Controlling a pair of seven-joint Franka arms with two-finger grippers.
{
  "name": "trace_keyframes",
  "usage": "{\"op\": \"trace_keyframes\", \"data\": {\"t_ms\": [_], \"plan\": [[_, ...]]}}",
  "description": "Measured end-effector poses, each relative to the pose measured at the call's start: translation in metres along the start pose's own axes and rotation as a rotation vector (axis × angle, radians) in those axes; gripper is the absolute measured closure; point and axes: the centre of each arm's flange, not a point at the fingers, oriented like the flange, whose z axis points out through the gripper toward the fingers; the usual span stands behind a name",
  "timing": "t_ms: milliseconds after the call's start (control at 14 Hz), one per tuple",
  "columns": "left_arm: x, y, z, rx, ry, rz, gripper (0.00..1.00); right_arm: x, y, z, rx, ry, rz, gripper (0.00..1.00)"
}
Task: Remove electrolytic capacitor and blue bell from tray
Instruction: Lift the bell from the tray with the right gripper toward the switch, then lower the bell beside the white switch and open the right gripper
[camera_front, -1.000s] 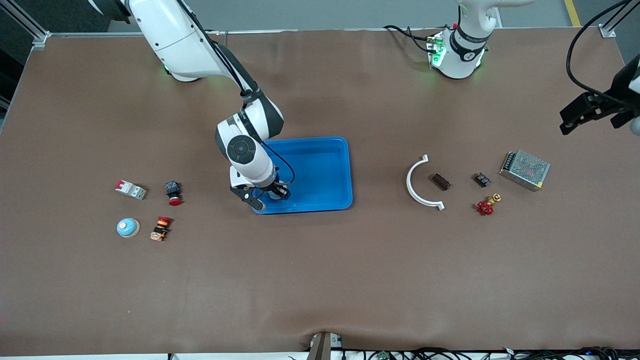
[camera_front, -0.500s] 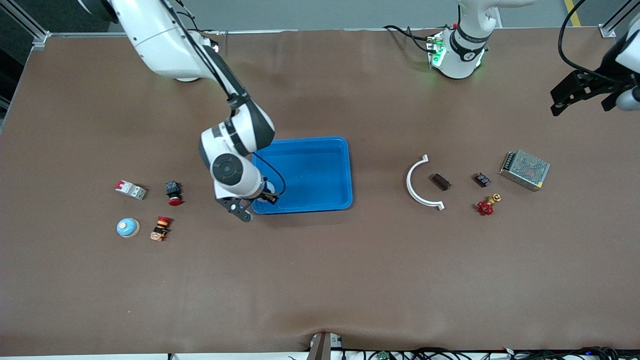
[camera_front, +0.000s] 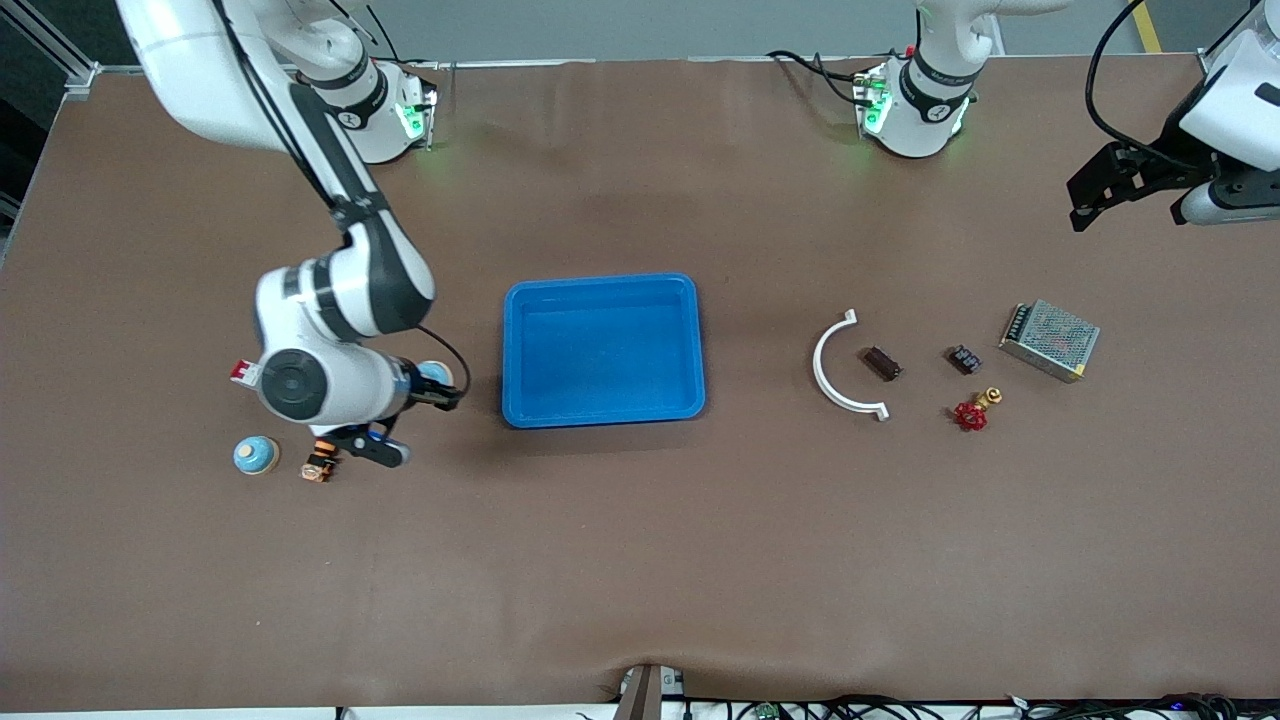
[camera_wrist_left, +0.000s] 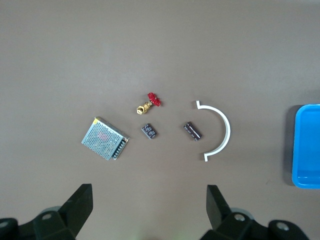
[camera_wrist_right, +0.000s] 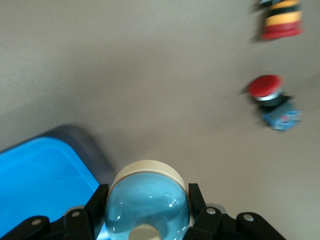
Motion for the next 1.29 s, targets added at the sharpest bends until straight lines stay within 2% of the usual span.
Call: {"op": "trace_keyframes", "data": {"t_ms": [214, 429, 786, 1000, 1286], "plan": [[-0.001, 0.000, 0.002, 0.002, -0.012, 0.000, 0.00, -0.018, 0.058, -0.051, -0.002, 0.024, -0.085, 0.31], [-0.001, -0.001, 0.002, 0.002, -0.015, -0.002, 0.00, -0.026, 0.126, -0.057, 0.017, 0.025, -0.136, 0.31], [-0.002, -0.003, 0.003, 0.003, -0.021, -0.004, 0.00, -0.029, 0.184, -0.003, 0.029, 0.088, -0.199, 0.31], [-0.002, -0.005, 0.003, 0.004, -0.025, -0.009, 0.00, -0.018, 0.242, 0.038, 0.046, 0.131, -0.251, 0.31], [-0.001, -0.009, 0.004, 0.004, -0.028, -0.015, 0.00, -0.012, 0.314, 0.063, 0.067, 0.121, -0.283, 0.31]]}}
